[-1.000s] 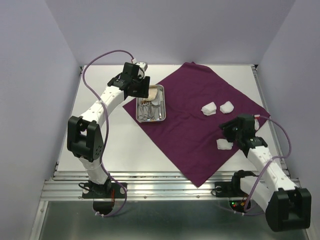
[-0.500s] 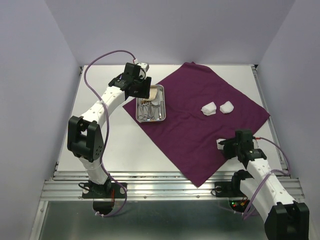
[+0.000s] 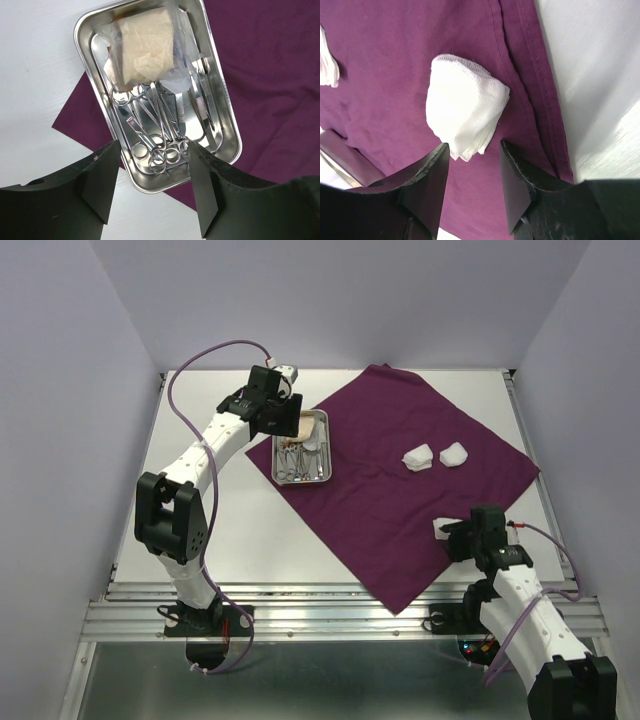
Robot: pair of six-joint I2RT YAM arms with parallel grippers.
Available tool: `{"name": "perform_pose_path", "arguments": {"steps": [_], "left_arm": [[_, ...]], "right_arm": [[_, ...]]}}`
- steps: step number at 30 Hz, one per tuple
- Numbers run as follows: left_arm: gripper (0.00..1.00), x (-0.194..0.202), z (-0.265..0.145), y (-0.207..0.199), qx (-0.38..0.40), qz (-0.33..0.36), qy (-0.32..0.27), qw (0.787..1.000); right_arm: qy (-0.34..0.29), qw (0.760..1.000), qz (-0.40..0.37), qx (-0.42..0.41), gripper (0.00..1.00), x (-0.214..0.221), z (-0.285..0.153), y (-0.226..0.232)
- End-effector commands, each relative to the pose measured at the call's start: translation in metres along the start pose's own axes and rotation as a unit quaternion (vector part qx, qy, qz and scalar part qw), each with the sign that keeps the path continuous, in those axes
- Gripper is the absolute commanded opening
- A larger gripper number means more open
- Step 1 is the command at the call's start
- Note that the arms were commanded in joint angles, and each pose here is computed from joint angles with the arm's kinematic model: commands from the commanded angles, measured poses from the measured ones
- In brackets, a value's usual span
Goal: Prepare the surgical pack
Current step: Adjust the medical item in the surgical kit.
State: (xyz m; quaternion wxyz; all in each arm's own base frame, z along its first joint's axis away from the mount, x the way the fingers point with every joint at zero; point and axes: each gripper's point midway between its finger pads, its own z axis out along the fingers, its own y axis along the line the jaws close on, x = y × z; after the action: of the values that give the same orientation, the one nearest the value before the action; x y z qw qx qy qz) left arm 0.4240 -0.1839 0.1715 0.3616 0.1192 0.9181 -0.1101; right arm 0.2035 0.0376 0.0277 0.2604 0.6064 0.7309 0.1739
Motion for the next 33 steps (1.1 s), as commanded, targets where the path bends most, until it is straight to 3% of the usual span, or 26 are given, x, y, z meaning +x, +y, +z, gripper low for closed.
{"name": "perform_pose_path", "arguments": {"steps": [1,11,17,22,29,33], "left_arm": [[0.67,-0.022,-0.015,-0.003,-0.001,0.012,-0.032,0.999],[0.67,-0.021,-0.015,-0.003,-0.001,0.013,-0.031,0.999],[0.67,-0.020,-0.013,-0.004,0.002,0.012,-0.029,1.000],[0.67,-0.020,-0.011,-0.005,0.004,0.011,-0.026,1.000],[0.67,-0.021,-0.011,-0.006,0.007,0.012,-0.027,1.000],[0.67,-0.020,-0.012,-0.006,0.007,0.012,-0.027,1.000]], "right_arm": [[-0.034,0.999,0.004,0.014,0.50,-0.011,0.005,-0.009],[-0.036,0.999,0.009,0.022,0.50,-0.010,0.008,-0.016],[-0.069,0.997,0.017,0.015,0.49,-0.021,0.011,-0.020],[-0.079,0.996,0.023,-0.017,0.42,-0.024,0.013,-0.012],[-0.074,0.997,0.019,-0.030,0.38,-0.021,0.021,-0.010],[-0.077,0.996,0.018,-0.040,0.28,-0.023,0.021,-0.003]]}}
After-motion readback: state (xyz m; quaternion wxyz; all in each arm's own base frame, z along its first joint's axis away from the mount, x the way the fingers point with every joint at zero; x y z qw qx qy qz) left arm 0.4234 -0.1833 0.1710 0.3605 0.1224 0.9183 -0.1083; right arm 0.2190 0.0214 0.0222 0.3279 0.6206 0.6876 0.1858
